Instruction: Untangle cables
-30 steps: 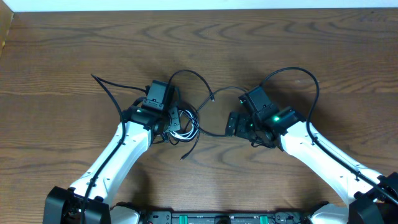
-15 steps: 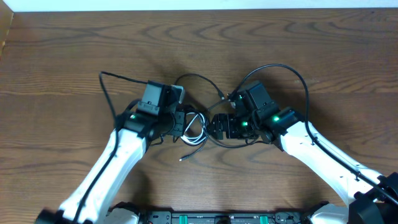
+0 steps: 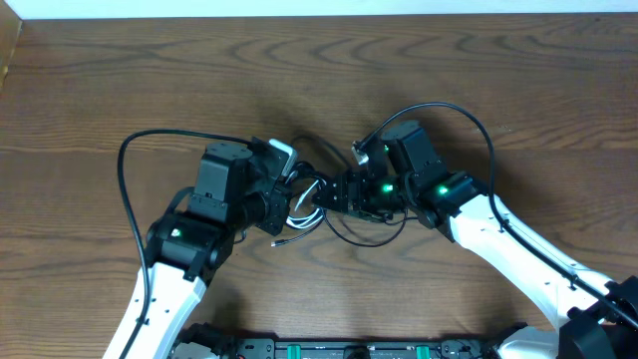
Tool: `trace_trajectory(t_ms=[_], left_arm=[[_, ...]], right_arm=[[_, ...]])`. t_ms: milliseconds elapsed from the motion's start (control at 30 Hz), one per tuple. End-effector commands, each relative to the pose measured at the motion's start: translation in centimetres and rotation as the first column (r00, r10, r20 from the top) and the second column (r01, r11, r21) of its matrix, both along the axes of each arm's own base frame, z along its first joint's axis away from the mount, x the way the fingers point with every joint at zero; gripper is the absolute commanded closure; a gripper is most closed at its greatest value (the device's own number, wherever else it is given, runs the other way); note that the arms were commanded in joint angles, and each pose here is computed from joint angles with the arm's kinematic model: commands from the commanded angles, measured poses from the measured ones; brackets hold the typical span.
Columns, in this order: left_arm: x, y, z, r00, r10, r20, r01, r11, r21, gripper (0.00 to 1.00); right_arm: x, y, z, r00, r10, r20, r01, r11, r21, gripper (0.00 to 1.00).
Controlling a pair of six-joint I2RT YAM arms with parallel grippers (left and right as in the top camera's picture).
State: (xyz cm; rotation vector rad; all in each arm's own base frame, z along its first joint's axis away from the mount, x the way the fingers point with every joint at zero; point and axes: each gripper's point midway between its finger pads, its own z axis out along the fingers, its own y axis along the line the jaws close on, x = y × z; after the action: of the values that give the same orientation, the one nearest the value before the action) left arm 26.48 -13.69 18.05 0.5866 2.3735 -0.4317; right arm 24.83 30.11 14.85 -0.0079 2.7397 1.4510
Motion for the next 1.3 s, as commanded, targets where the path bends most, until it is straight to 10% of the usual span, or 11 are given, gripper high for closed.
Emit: trace_trajectory(t_ms=[0, 267, 533, 1033, 1267], left_arm=[[-0.2, -0.2, 1.8, 0.997, -0.039, 0.068, 0.039, 0.999, -0.011, 0.93], [-1.5, -0.5, 4.7, 0.986, -0.062, 0.156, 0.074, 0.995, -0.07, 0.93], [-3.9, -2.9, 9.1, 0.96, -0.136, 0.244, 0.199, 0.946, -0.256, 0.92], [-7.8, 1.2, 15.2, 0.866, 0.041, 0.498, 0.109, 0.957, -0.269, 0.93], [-7.2, 3.1, 12.7, 0.913, 0.173, 0.37, -0.067, 0.957, -0.281, 0.92]], right_arm=[[-0.7, 0.6, 0.4, 0.996, 0.001, -0.085, 0.003, 0.999, 0.044, 0.23], [1.2, 0.2, -0.1, 0.97, -0.175, -0.167, 0.176, 0.984, -0.005, 0.16], [3.7, 0.2, -1.2, 0.962, -0.258, 0.093, 0.267, 0.958, -0.108, 0.16], [3.4, -7.7, -6.6, 0.887, -0.407, 0.216, 0.458, 0.732, -0.504, 0.22], [1.9, -3.9, -5.0, 0.976, -0.037, 0.216, 0.117, 0.923, -0.368, 0.07]])
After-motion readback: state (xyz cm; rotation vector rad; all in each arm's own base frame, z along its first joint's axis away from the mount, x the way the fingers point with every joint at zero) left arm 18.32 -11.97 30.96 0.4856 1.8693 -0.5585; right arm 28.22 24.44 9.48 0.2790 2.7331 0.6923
